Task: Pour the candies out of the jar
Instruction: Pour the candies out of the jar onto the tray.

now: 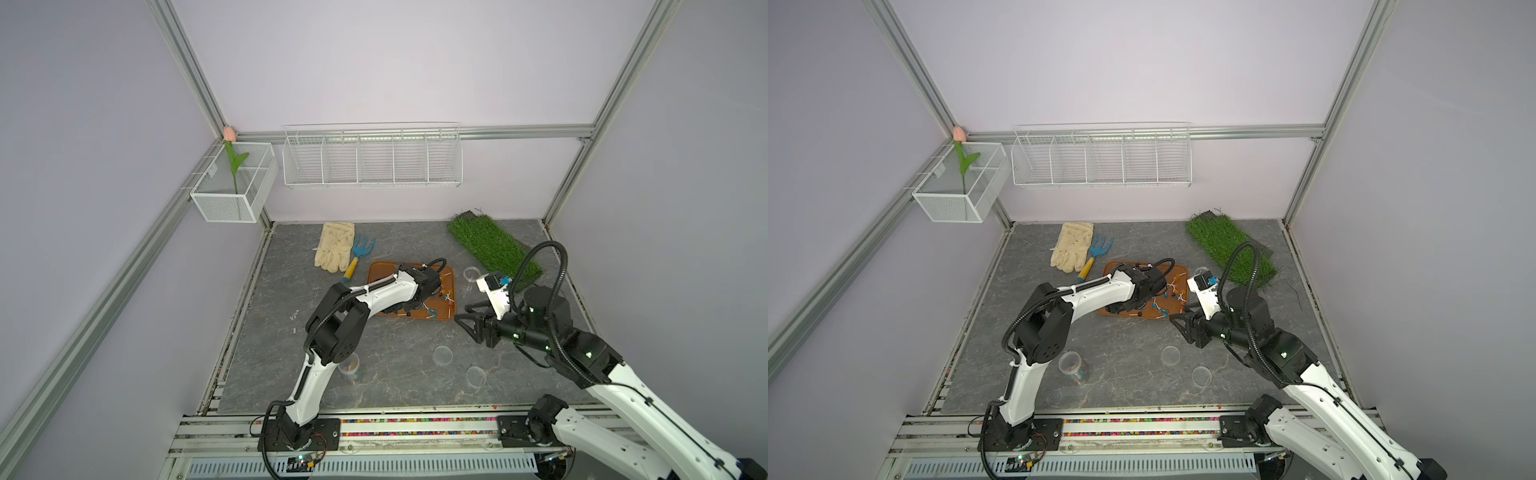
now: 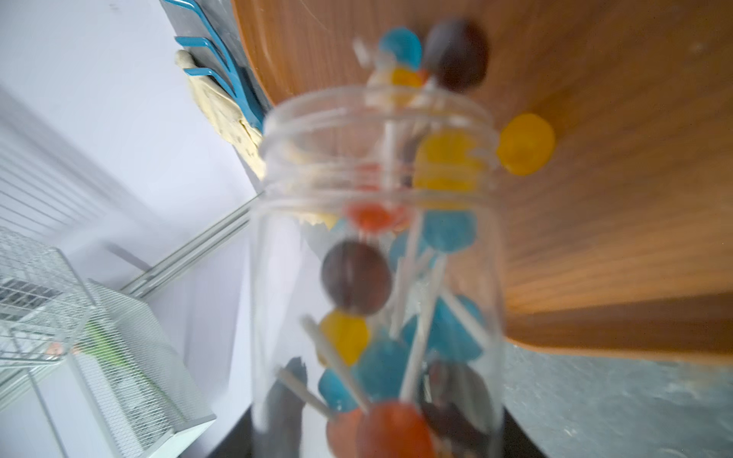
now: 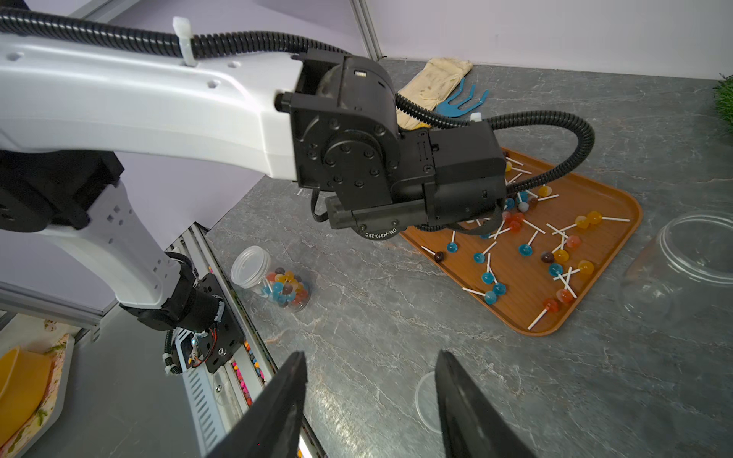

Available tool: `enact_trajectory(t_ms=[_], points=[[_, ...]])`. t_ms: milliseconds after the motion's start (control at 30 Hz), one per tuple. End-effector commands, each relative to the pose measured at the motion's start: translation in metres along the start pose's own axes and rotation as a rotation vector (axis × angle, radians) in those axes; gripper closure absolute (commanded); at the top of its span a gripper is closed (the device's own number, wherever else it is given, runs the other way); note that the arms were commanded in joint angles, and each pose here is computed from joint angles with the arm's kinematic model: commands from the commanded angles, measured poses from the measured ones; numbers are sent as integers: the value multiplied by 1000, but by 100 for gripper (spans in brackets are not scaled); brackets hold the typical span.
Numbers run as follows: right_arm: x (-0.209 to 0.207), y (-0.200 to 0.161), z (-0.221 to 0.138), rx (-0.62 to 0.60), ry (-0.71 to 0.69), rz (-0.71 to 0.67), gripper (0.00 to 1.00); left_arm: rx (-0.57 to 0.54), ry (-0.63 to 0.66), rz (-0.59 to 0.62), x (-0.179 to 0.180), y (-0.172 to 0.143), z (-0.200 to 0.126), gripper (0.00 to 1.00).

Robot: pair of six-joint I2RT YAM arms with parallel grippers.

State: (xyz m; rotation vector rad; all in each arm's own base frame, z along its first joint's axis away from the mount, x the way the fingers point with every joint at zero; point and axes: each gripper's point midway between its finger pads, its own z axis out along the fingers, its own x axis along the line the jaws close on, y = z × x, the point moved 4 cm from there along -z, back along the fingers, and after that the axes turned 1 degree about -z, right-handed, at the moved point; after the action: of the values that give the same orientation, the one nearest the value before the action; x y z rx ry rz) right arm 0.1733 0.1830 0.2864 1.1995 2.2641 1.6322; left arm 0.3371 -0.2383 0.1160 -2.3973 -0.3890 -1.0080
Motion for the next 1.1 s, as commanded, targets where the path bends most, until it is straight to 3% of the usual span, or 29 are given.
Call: enact_trajectory(t_ms=[0, 633, 867, 1067], points=[[-2, -1, 2, -18, 6, 8, 44, 33, 108, 79, 5, -6, -9, 57], [-7, -6, -8, -36, -26, -42, 42, 46, 185, 142, 2, -16, -43, 57], [-8, -5, -15, -51, -34, -42, 41, 31, 112, 83, -3, -19, -44, 57], [-8, -5, -23, -21, -54, -48, 40, -20, 28, -55, -3, -15, -50, 57]])
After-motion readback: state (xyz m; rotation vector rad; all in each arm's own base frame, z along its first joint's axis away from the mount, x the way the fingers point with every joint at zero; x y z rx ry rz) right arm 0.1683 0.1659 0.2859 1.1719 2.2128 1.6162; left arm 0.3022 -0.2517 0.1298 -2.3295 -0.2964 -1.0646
